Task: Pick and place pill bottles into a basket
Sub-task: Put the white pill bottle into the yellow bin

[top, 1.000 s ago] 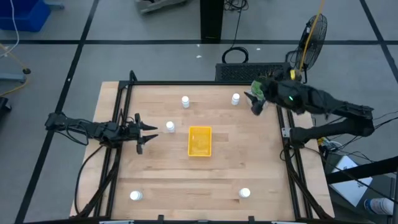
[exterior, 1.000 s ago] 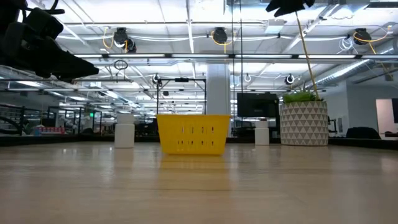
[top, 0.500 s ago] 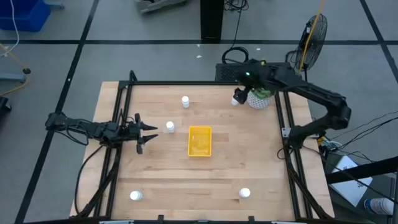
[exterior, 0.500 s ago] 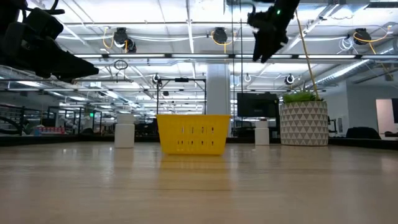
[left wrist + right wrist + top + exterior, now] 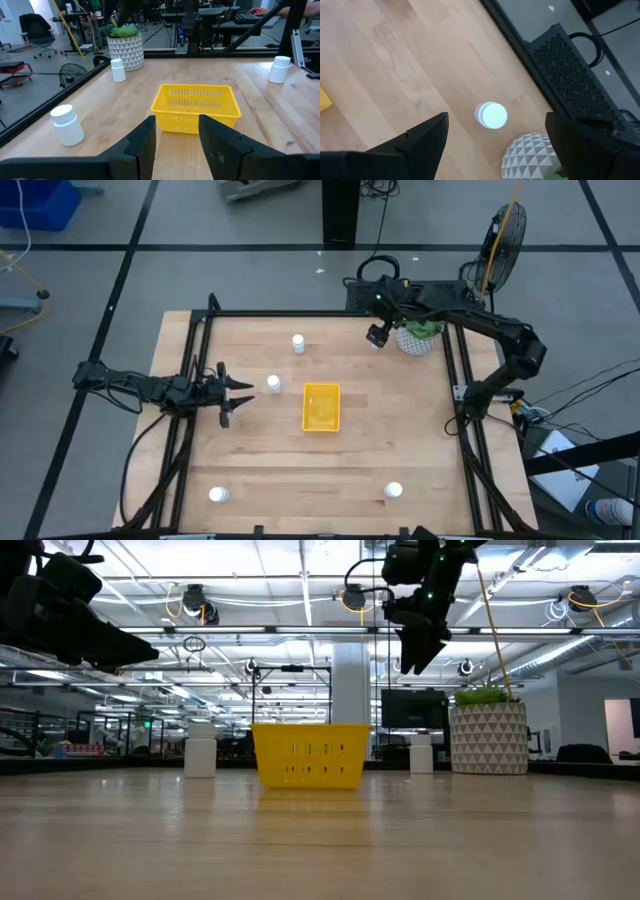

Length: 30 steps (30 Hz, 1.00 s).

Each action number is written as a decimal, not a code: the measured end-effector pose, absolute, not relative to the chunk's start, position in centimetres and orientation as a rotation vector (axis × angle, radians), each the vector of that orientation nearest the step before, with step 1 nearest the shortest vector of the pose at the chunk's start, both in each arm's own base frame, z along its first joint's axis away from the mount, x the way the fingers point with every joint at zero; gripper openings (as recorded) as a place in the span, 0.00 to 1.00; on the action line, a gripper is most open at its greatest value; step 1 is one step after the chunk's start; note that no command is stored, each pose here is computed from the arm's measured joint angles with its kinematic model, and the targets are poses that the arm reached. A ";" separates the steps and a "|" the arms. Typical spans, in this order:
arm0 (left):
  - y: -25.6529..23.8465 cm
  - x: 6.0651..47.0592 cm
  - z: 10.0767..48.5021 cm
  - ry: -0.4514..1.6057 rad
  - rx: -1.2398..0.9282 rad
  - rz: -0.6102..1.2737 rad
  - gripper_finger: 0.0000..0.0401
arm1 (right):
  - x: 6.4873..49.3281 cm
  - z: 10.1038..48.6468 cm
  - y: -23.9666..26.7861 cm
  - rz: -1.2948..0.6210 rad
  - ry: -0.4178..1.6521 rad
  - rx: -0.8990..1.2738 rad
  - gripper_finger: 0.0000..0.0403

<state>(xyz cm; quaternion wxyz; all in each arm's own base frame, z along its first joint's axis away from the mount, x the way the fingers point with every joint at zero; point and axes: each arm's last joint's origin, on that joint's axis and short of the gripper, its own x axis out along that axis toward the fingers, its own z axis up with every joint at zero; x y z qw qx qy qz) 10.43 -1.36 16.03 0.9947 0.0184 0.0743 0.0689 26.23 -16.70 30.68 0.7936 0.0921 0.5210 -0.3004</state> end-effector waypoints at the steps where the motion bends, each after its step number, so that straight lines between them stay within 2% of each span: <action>1: -1.4 10.4 16.0 0.149 0.037 0.138 0.38 | 26.4 30.5 -16.7 -0.644 1.128 0.198 0.81; 12: -1.4 10.4 16.0 0.149 0.037 0.136 0.38 | 26.8 28.1 -18.0 -0.650 1.240 0.233 0.81; 30: -1.4 10.4 16.0 0.149 0.037 0.136 0.38 | 26.9 27.0 -18.6 -0.656 1.262 0.252 0.81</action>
